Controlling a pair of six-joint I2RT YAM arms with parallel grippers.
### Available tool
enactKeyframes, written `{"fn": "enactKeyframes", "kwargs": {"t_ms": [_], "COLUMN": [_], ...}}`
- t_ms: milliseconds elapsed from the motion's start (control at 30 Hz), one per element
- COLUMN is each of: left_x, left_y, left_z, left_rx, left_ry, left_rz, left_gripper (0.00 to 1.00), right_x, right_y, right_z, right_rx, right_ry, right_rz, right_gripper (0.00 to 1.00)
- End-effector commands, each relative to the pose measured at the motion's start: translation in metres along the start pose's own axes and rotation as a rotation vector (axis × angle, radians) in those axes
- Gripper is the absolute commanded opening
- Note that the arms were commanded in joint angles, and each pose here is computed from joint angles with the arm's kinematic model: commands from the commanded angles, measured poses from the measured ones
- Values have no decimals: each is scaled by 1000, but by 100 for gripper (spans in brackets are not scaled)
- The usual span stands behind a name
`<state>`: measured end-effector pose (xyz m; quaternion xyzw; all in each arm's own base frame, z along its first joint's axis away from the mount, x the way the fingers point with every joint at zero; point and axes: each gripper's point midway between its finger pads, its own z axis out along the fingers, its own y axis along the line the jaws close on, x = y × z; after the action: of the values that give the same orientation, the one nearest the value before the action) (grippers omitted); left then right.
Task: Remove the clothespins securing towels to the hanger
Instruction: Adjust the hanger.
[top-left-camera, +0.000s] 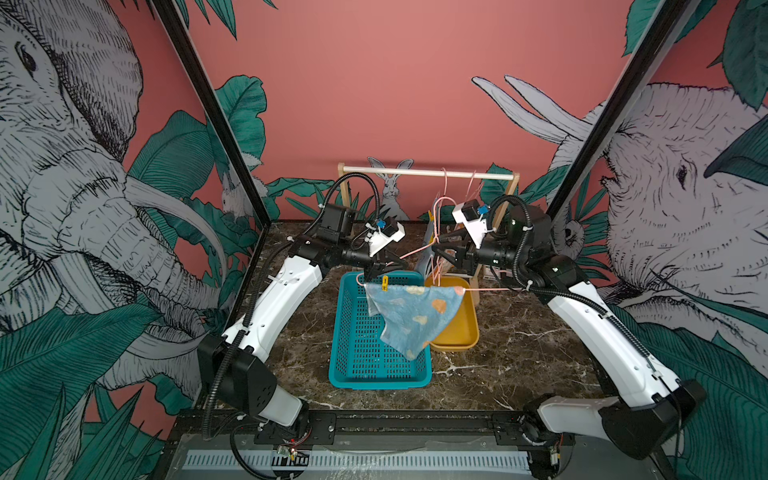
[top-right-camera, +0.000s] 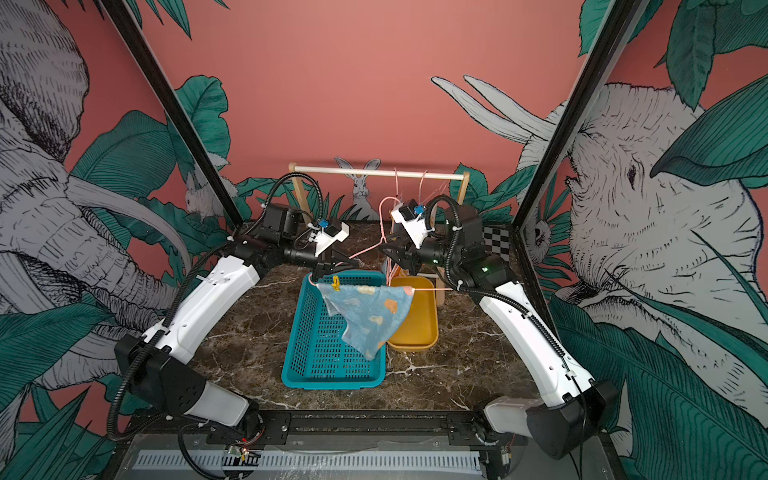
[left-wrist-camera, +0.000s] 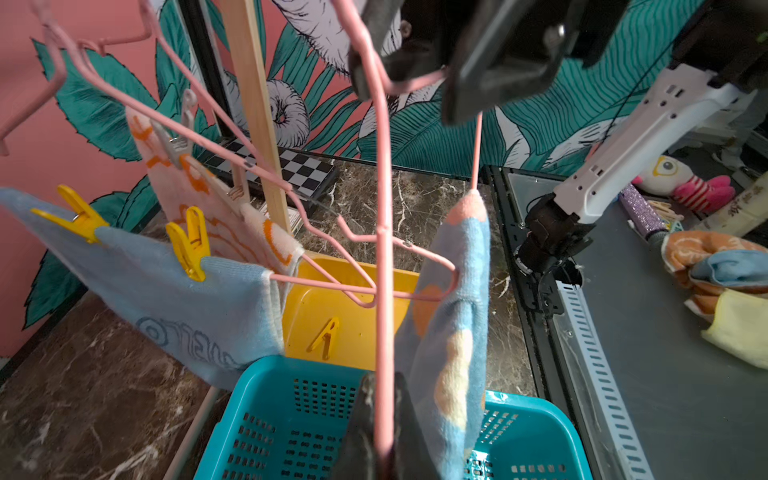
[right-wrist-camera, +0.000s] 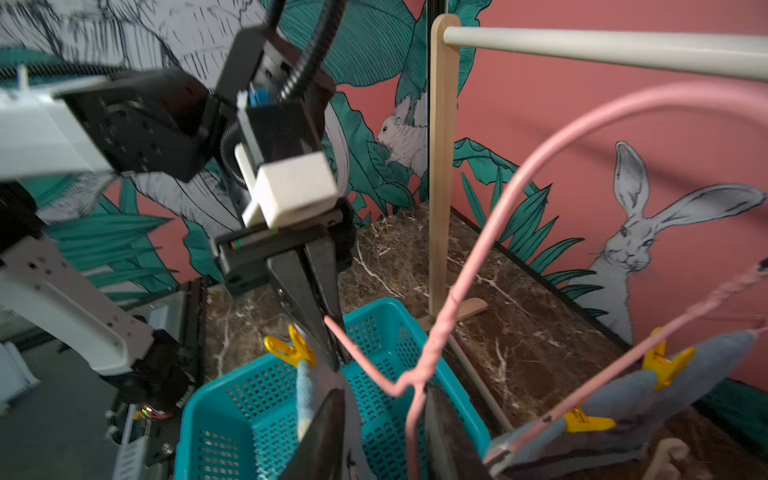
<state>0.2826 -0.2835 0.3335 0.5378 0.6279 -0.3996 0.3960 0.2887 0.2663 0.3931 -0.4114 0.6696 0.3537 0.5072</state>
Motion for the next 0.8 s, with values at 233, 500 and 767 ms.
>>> {"fn": "enactKeyframes", "kwargs": {"t_ms": [233,500,767], "left_x": [-32,-42,-45], "left_y": [-10,-21,-20], "left_z": [-42,-48,-46], "left_rx": [-195,-169,-151], "left_ry": [-50,-51,-68], "left_rz": [46,13,-28], "left_gripper": [0,0,0], "right_x": [-7,-4,2], "right_y": [14,48,74], "right_z": [-35,-41,-22], "right_rx": [103,-47,-156], "right_ry": [-60,-115,-120], "right_rz": [-114,-154,-190], "right_gripper": [61,62,61]}}
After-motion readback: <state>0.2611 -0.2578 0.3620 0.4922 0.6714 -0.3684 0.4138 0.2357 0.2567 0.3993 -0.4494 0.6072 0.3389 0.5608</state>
